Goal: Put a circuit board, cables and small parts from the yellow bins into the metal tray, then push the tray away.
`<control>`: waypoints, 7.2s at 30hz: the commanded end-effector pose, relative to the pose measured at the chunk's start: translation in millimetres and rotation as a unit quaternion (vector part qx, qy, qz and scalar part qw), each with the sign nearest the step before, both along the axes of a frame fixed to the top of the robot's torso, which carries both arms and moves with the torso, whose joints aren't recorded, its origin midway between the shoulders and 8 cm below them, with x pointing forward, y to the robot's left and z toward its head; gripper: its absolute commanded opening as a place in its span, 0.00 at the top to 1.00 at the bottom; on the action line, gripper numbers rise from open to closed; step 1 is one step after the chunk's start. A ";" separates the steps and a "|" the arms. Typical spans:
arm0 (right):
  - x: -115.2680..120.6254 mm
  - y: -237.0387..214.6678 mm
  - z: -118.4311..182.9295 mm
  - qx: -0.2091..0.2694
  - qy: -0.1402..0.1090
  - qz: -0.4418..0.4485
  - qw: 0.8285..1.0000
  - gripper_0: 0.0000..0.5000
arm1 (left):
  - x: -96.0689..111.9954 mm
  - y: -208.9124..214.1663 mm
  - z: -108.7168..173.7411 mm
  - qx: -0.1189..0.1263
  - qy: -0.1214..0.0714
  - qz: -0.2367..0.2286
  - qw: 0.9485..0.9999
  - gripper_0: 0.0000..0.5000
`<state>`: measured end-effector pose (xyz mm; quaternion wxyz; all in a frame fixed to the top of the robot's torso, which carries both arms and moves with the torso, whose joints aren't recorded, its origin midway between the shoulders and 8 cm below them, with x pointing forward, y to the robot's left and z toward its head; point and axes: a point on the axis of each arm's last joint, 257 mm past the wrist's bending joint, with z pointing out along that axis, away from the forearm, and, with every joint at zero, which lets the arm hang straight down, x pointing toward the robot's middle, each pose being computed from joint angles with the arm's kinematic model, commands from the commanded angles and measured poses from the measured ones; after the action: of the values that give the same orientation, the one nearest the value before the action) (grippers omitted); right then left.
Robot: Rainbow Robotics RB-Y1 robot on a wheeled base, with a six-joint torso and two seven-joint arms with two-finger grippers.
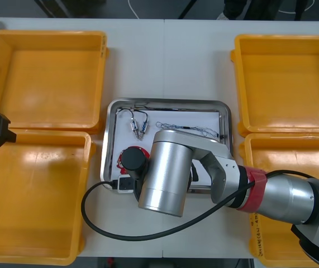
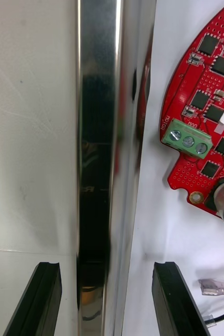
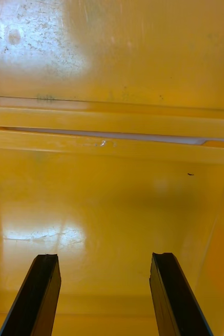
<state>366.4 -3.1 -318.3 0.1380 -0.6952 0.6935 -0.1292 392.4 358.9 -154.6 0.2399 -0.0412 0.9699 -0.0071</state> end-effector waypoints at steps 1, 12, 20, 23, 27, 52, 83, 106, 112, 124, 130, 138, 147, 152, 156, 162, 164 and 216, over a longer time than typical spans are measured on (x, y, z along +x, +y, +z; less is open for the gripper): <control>-1.0 0.7 14.3 -0.009 -0.012 0.008 1.000 0.00 | -4.1 15.6 14.8 0.031 -0.012 -0.010 0.999 0.00; -4.9 -0.6 16.6 -0.011 -0.009 0.008 1.000 0.24 | -4.1 15.6 14.8 0.031 -0.012 -0.010 0.999 0.00; -7.9 6.4 17.1 0.000 -0.006 0.015 1.000 0.96 | -4.1 15.6 14.8 0.031 -0.012 -0.010 0.999 0.00; -2.9 8.3 18.5 0.006 -0.014 0.017 1.000 1.00 | -4.1 15.6 14.8 0.031 -0.012 -0.010 0.999 0.00; 4.3 9.0 22.7 0.014 -0.022 0.015 1.000 1.00 | -4.1 15.6 14.8 0.031 -0.012 -0.010 0.999 0.00; 67.6 -5.6 71.5 0.009 -0.088 0.015 0.996 1.00 | -4.1 15.6 14.8 0.031 -0.012 -0.010 0.999 0.00; 132.9 1.6 121.3 0.007 -0.128 -0.005 0.992 1.00 | -4.1 15.6 14.8 0.031 -0.012 -0.010 0.999 0.00; 172.8 14.3 134.9 0.001 -0.172 0.027 0.985 1.00 | -4.1 15.6 14.8 0.031 -0.012 -0.010 0.999 0.00; 182.2 14.5 138.3 0.004 -0.179 0.026 0.983 1.00 | -4.1 15.6 14.8 0.031 -0.012 -0.010 0.999 0.00; 203.1 18.4 153.5 0.006 -0.196 0.021 0.980 1.00 | -4.1 15.6 14.8 0.031 -0.012 -0.010 0.999 0.00; 214.9 19.3 157.0 0.015 -0.201 0.015 0.979 1.00 | -4.1 15.6 14.8 0.031 -0.012 -0.010 0.999 0.00; 226.6 19.8 159.8 0.023 -0.204 0.016 0.978 1.00 | -4.1 15.6 14.8 0.031 -0.012 -0.010 0.999 0.00; 239.2 15.2 160.8 0.027 -0.212 0.016 0.977 1.00 | -4.1 15.6 14.8 0.031 -0.012 -0.010 0.999 0.00; 243.3 13.2 160.7 0.027 -0.214 0.018 0.976 1.00 | -4.1 15.6 14.8 0.031 -0.012 -0.010 0.999 0.00; 246.7 13.9 161.1 0.029 -0.217 0.022 0.976 1.00 | -4.1 15.6 14.8 0.031 -0.012 -0.010 0.999 0.00; 249.4 12.3 160.2 0.028 -0.218 0.022 0.975 1.00 | -4.1 15.6 14.8 0.031 -0.012 -0.010 0.999 0.00; 249.4 12.3 160.2 0.027 -0.218 0.023 0.975 0.86 | -4.1 15.6 14.8 0.031 -0.012 -0.010 0.999 0.00; 111.0 -77.5 222.0 0.202 -0.125 -0.271 0.933 0.00 | -4.1 15.6 14.8 0.031 -0.012 -0.010 0.999 0.00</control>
<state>478.5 -69.7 -106.9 0.2958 -0.4666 0.8228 -0.1336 392.3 358.9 -154.6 0.2398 -0.0411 0.9699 -0.0069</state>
